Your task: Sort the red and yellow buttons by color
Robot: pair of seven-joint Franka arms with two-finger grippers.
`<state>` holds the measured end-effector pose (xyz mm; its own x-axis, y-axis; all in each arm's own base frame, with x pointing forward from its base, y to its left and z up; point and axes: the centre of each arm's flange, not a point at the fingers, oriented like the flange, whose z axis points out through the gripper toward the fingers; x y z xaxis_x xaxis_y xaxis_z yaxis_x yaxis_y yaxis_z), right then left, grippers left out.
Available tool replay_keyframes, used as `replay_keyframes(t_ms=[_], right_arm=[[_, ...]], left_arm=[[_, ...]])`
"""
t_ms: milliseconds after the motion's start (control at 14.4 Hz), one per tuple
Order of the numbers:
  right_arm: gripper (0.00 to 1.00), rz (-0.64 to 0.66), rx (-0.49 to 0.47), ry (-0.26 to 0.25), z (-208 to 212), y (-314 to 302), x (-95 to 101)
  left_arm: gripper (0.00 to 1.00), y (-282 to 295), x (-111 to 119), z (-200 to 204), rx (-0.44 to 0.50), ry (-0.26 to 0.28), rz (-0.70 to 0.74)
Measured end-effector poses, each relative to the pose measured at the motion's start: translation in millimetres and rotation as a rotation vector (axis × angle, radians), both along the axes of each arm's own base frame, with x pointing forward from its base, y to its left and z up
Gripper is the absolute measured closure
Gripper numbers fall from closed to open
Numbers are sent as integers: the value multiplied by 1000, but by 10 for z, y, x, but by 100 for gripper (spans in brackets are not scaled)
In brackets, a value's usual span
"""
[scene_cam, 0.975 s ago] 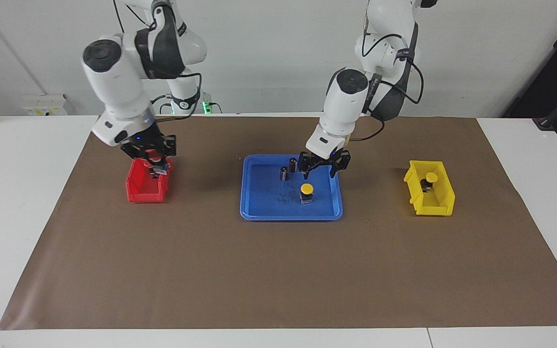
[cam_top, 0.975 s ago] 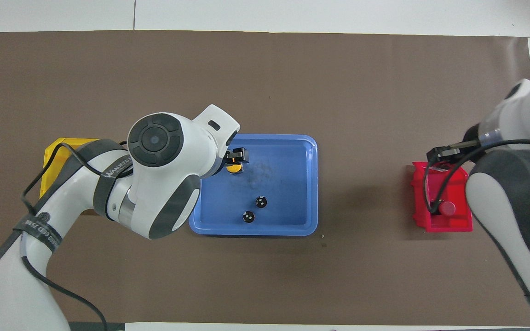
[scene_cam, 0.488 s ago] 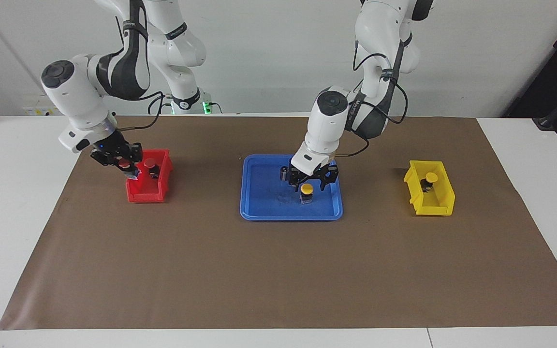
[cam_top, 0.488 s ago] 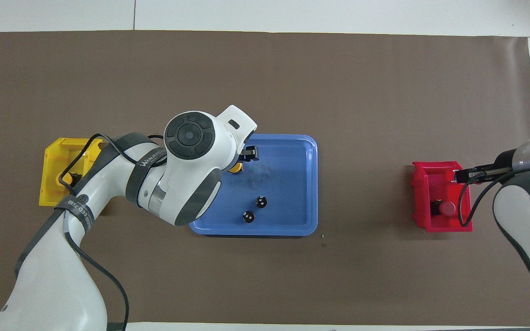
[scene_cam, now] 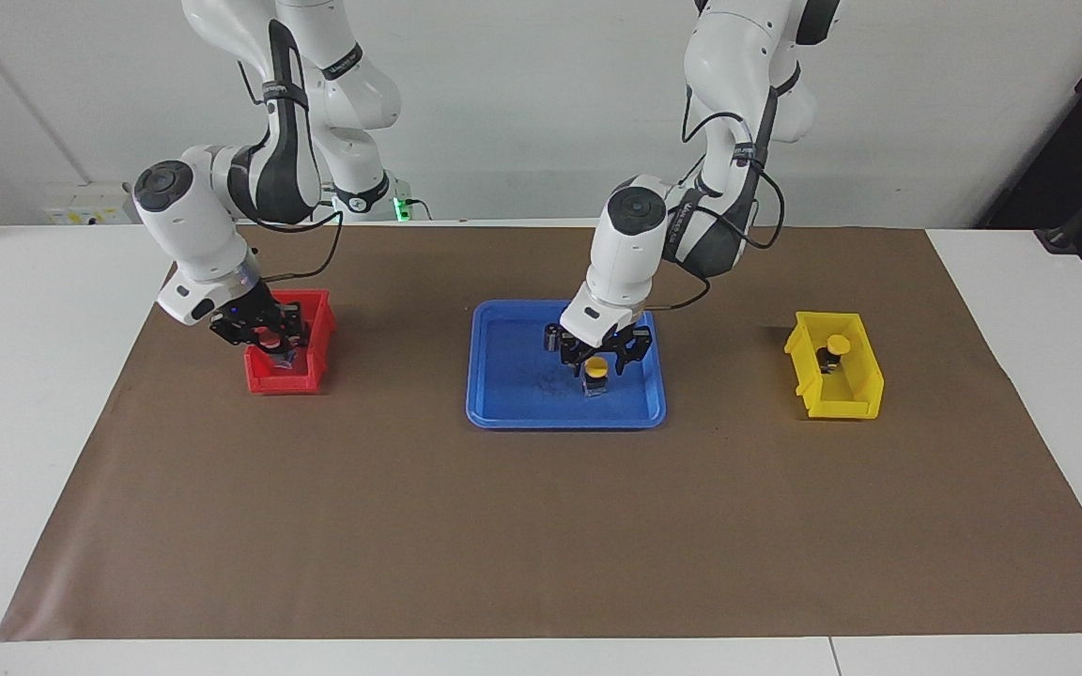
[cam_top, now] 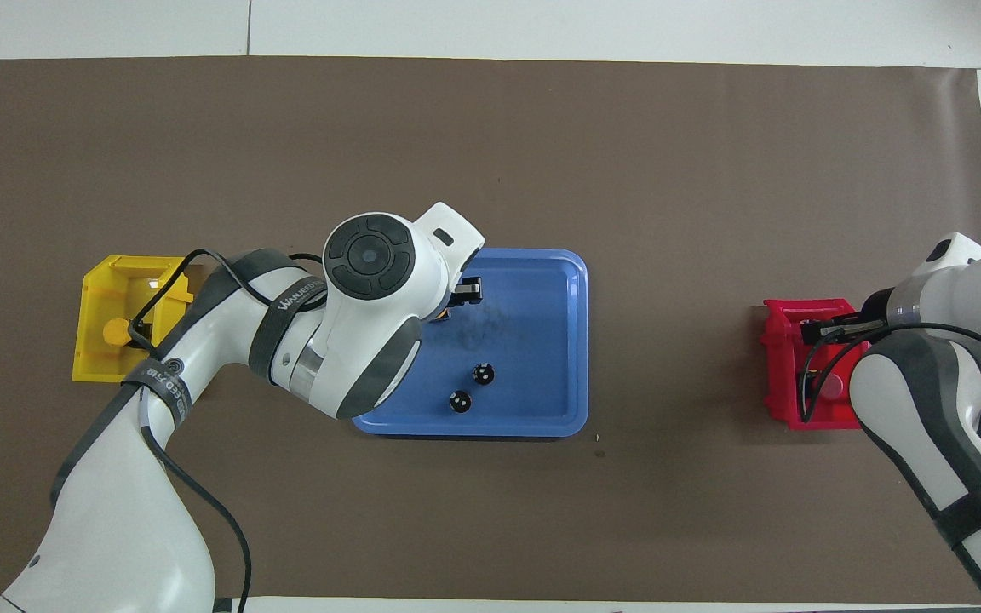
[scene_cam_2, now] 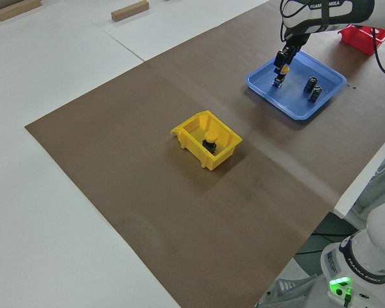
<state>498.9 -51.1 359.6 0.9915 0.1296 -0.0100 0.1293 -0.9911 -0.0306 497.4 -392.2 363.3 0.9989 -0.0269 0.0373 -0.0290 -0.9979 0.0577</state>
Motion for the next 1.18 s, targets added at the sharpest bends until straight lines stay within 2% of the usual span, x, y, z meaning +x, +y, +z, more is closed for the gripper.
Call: replay_keyframes(t_ms=[139,418,627,766,975,1115,1184], right_arm=[[66,8,0,4,-28,43,-5],[66,7,-1,1,-131,43,-61],[66,1,0,6,-158,11,-84],[66,-2,0,7,-160,-7,-87],[56,-3,0,7,-160,-8,-88],[35,-2,0,5,-151,-9,-88],[30,-2,0,4,-145,-10,-88]], left_arm=[[57,-17,-16,-2,1,2,7],[58,14,12,20,5,4,20],[58,181,158,346,27,25,44],[58,640,397,696,34,20,39],[58,1795,855,968,33,1,26],[58,2560,1070,967,40,0,-10],[58,2883,1129,943,44,3,-39]])
